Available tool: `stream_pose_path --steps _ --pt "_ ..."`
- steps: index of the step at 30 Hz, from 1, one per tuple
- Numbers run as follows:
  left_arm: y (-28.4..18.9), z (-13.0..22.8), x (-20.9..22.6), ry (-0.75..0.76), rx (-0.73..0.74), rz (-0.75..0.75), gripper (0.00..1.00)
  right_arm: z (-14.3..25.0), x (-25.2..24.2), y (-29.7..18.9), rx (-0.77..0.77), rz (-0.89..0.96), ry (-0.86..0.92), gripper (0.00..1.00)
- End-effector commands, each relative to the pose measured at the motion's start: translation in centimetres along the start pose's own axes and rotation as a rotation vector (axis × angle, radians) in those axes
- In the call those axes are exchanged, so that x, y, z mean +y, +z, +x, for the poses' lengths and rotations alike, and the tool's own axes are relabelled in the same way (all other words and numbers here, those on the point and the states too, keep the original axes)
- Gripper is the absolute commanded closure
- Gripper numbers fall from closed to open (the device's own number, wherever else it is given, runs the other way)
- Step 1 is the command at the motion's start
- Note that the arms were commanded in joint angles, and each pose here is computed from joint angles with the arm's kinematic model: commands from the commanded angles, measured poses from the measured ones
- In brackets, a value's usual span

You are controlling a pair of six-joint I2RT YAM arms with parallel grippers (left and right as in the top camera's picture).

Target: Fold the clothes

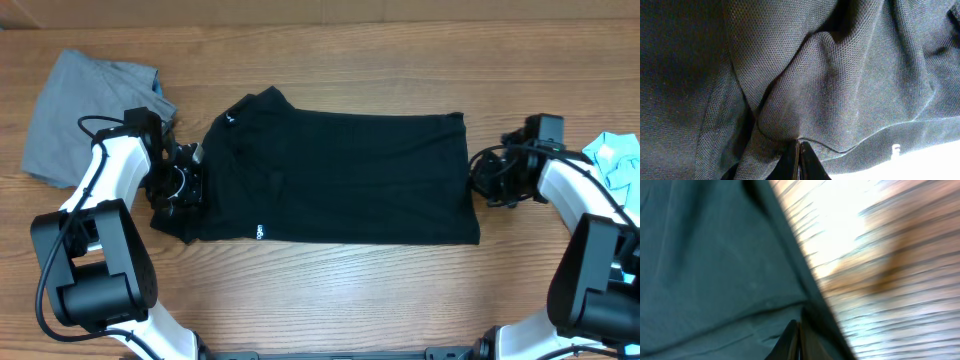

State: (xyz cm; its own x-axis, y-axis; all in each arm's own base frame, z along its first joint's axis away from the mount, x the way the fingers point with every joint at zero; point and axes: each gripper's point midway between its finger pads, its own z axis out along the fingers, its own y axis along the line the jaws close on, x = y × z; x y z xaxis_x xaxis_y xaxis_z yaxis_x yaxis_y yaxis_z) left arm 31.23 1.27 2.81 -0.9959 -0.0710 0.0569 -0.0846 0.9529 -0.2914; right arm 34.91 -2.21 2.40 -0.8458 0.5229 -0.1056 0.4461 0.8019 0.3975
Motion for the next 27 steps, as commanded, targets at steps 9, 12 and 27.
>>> stream_pose_path --steps 9,12,27 --pt "0.2 0.3 0.1 -0.025 0.007 -0.005 0.56 1.7 1.2 0.6 0.047 -0.079 -0.023 0.54" --pt "0.2 0.3 0.1 -0.024 0.008 -0.005 0.55 2.8 1.4 2.0 0.066 -0.054 -0.043 0.51" --pt "0.2 0.2 0.1 -0.024 0.006 -0.005 0.65 -1.1 1.4 -1.1 -0.038 -0.064 0.01 0.96"
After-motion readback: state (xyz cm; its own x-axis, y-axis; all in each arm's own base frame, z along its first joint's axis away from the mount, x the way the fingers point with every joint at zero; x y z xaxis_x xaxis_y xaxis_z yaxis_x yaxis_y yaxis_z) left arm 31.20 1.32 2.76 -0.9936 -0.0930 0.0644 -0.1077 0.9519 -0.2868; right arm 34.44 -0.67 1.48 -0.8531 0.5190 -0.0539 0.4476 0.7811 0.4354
